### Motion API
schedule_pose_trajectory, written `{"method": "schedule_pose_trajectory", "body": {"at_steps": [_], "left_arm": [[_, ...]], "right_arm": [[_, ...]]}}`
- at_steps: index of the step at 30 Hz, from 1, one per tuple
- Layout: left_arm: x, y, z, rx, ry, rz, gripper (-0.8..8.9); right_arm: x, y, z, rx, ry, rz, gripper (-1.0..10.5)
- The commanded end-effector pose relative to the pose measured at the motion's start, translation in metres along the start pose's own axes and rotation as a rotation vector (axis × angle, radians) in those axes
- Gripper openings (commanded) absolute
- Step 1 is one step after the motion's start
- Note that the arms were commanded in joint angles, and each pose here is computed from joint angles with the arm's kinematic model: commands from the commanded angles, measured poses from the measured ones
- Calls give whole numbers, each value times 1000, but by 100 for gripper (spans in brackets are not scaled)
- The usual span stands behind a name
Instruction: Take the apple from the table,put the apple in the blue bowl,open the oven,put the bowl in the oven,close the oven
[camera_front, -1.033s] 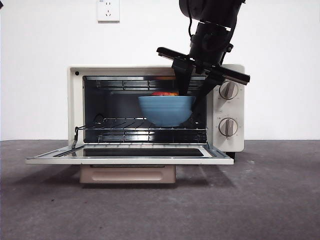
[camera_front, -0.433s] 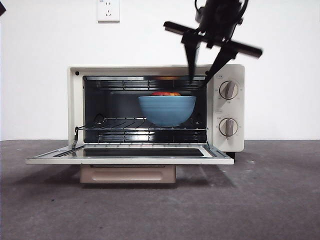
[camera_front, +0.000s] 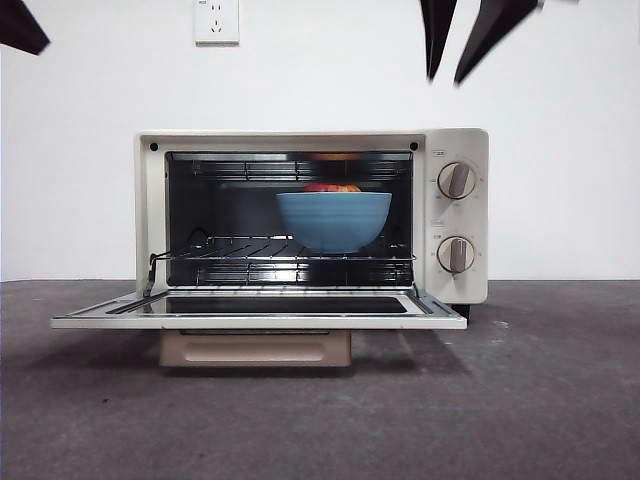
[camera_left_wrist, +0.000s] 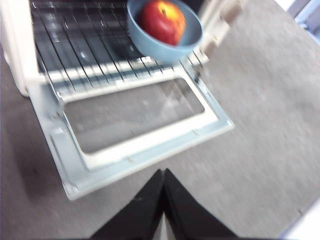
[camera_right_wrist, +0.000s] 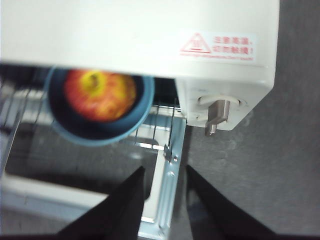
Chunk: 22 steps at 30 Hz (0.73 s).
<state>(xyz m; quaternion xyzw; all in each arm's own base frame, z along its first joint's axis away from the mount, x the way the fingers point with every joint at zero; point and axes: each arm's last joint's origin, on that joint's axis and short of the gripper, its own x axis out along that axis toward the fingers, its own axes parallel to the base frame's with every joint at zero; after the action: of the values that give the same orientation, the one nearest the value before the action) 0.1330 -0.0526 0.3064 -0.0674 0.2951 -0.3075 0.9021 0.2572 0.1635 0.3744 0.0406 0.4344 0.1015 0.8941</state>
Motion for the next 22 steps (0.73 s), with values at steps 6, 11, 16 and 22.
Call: {"method": "schedule_pose_trajectory", "body": {"at_steps": [6, 11, 16, 22], "left_arm": [[25, 28, 7, -83, 19, 83, 6], [43, 51, 5, -147, 41, 83, 6], [66, 73, -4, -201, 80, 112, 6], [96, 92, -10, -236, 140, 119, 6]], "right_arm": [[-64, 16, -24, -269, -76, 108, 127], [-88, 17, -51, -326, -104, 168, 127], [-94, 6, -87, -380, -104, 155, 127], [-88, -14, -132, -398, -111, 209, 127]]}}
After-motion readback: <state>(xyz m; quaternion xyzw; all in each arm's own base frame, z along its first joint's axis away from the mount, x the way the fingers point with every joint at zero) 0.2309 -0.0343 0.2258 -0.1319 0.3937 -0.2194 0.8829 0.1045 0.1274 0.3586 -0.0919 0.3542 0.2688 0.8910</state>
